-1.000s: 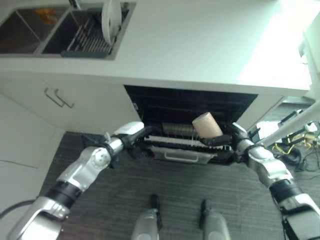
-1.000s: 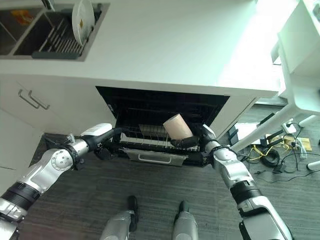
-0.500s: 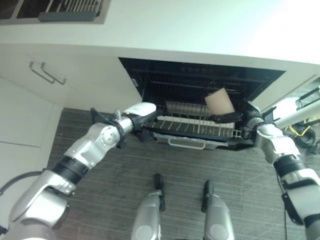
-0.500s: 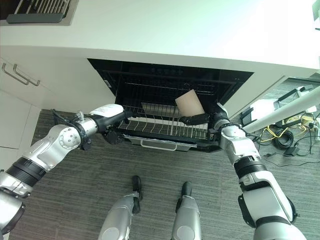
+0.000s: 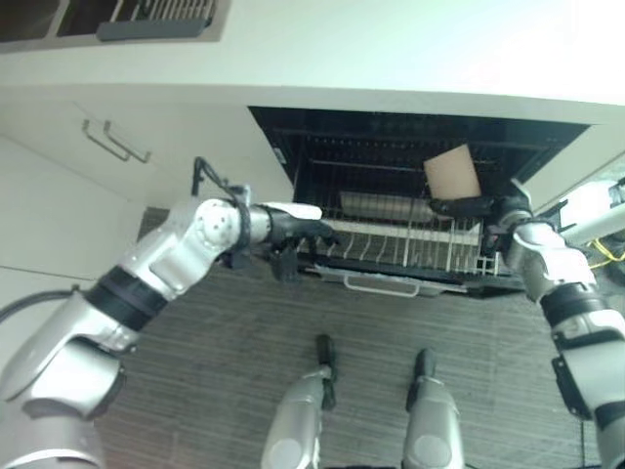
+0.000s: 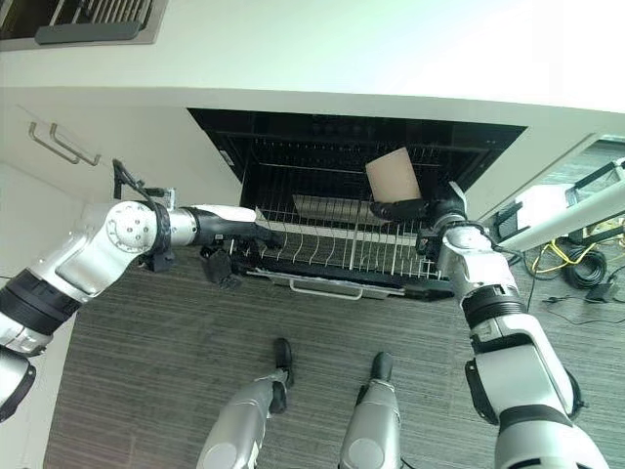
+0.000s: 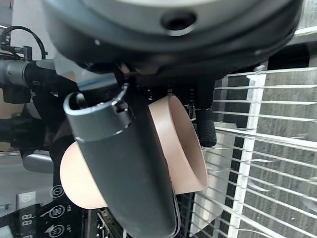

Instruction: Place the dishes in the dishwasher.

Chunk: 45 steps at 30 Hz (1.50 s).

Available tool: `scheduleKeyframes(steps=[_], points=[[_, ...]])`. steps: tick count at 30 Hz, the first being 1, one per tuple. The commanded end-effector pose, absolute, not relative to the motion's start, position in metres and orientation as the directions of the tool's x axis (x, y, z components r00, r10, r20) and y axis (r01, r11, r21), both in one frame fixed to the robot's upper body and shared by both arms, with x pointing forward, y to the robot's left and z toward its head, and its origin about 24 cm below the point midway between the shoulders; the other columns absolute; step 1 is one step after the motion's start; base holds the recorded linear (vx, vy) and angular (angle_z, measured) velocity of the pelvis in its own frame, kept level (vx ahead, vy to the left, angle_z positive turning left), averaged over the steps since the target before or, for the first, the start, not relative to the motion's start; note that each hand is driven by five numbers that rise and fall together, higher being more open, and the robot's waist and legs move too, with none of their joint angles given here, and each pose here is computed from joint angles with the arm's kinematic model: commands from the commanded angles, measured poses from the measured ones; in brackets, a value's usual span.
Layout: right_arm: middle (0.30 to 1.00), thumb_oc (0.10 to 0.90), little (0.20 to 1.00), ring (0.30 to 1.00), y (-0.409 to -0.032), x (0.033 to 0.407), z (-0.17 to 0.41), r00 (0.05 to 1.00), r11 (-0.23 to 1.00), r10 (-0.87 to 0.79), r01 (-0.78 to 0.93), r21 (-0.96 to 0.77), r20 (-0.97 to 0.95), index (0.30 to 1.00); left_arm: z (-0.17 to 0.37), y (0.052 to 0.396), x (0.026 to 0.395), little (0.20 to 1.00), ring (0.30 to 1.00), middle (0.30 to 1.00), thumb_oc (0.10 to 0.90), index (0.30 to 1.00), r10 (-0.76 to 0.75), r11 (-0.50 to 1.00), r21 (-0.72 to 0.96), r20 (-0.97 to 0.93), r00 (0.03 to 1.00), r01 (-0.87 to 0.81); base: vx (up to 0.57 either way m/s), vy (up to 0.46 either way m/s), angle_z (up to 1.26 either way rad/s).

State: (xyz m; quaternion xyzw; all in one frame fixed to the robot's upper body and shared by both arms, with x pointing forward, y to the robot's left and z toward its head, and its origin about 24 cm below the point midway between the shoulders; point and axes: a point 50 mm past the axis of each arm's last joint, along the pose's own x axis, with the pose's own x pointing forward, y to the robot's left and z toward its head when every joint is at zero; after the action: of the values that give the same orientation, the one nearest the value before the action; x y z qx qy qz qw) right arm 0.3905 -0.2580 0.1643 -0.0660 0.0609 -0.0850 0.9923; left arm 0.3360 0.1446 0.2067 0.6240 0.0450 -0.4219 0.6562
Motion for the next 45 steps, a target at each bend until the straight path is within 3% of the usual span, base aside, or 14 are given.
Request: scheduleKeyframes(steps=[1, 9, 13, 18, 28, 33, 40, 42, 43, 45], points=[[0.3, 0.4, 0.3, 0.3, -0.272, 0.392, 0.243, 0.963, 0.969, -0.211, 0.228, -0.092, 0.168, 0.3, 0.18, 0.138, 0.31, 0.9, 0.9, 0.9, 0.8, 0.9, -0.519, -0.255, 0.544, -0.775, 0.361, 0.799, 0.02, 0.062, 0.06], [0.3, 0.4, 0.3, 0.3, -0.276, 0.393, 0.241, 0.956, 0.96, -0.243, 0.262, -0.102, 0.166, 0.3, 0.193, 0.134, 0.308, 0.9, 0.9, 0.9, 0.8, 0.9, -0.489, -0.309, 0.524, -0.804, 0.34, 0.794, 0.02, 0.019, 0.02], [0.3, 0.4, 0.3, 0.3, -0.278, 0.393, 0.234, 0.948, 0.953, -0.281, 0.295, -0.076, 0.151, 0.3, 0.209, 0.127, 0.307, 0.9, 0.9, 0.9, 0.8, 0.9, -0.549, -0.304, 0.651, -0.716, 0.431, 0.695, 0.02, -0.014, 0.01], [0.3, 0.4, 0.3, 0.3, -0.283, 0.39, 0.219, 0.939, 0.945, -0.317, 0.324, -0.033, 0.133, 0.3, 0.234, 0.118, 0.307, 0.9, 0.9, 0.9, 0.8, 0.9, -0.696, -0.133, 0.864, -0.43, 0.575, 0.485, 0.01, -0.008, 0.0], [0.3, 0.4, 0.3, 0.3, -0.259, 0.386, 0.177, 0.949, 0.944, -0.31, 0.3, 0.138, 0.062, 0.3, 0.242, 0.131, 0.31, 0.9, 0.9, 0.9, 0.8, 0.9, -0.718, 0.189, 0.948, -0.043, 0.695, 0.255, 0.0, -0.05, 0.0], [0.3, 0.4, 0.3, 0.3, -0.246, 0.382, 0.154, 0.943, 0.929, -0.331, 0.324, 0.179, 0.013, 0.3, 0.231, 0.138, 0.314, 0.9, 0.9, 0.9, 0.8, 0.9, -0.684, 0.265, 0.948, 0.057, 0.727, 0.175, 0.0, 0.0, 0.0], [0.3, 0.4, 0.3, 0.3, -0.232, 0.377, 0.126, 0.933, 0.911, -0.354, 0.358, 0.204, -0.058, 0.3, 0.214, 0.135, 0.313, 0.9, 0.9, 0.9, 0.8, 0.9, -0.683, 0.236, 0.954, 0.027, 0.73, 0.185, 0.0, 0.003, -0.04], [0.58, 0.587, 0.58, 0.58, -0.233, 0.375, 0.119, 0.922, 0.9, -0.378, 0.387, 0.203, -0.08, 0.58, 0.214, 0.133, 0.314, 0.9, 0.9, 0.9, 0.8, 0.9, -0.677, 0.239, 0.953, 0.026, 0.735, 0.186, 0.0, 0.0, 0.0], [0.9, 0.8, 0.9, 0.9, -0.234, 0.374, 0.116, 0.916, 0.893, -0.392, 0.402, 0.202, -0.09, 0.9, 0.214, 0.133, 0.314, 0.9, 0.9, 0.9, 0.8, 0.9, -0.676, 0.242, 0.952, 0.027, 0.736, 0.186, 0.02, 0.028, -0.03], [0.9, 0.8, 0.9, 0.9, -0.237, 0.37, 0.108, 0.898, 0.876, -0.425, 0.439, 0.2, -0.109, 0.9, 0.211, 0.133, 0.314, 0.9, 0.9, 0.9, 0.8, 0.9, -0.671, 0.243, 0.951, 0.023, 0.741, 0.191, 0.02, 0.039, -0.05]])
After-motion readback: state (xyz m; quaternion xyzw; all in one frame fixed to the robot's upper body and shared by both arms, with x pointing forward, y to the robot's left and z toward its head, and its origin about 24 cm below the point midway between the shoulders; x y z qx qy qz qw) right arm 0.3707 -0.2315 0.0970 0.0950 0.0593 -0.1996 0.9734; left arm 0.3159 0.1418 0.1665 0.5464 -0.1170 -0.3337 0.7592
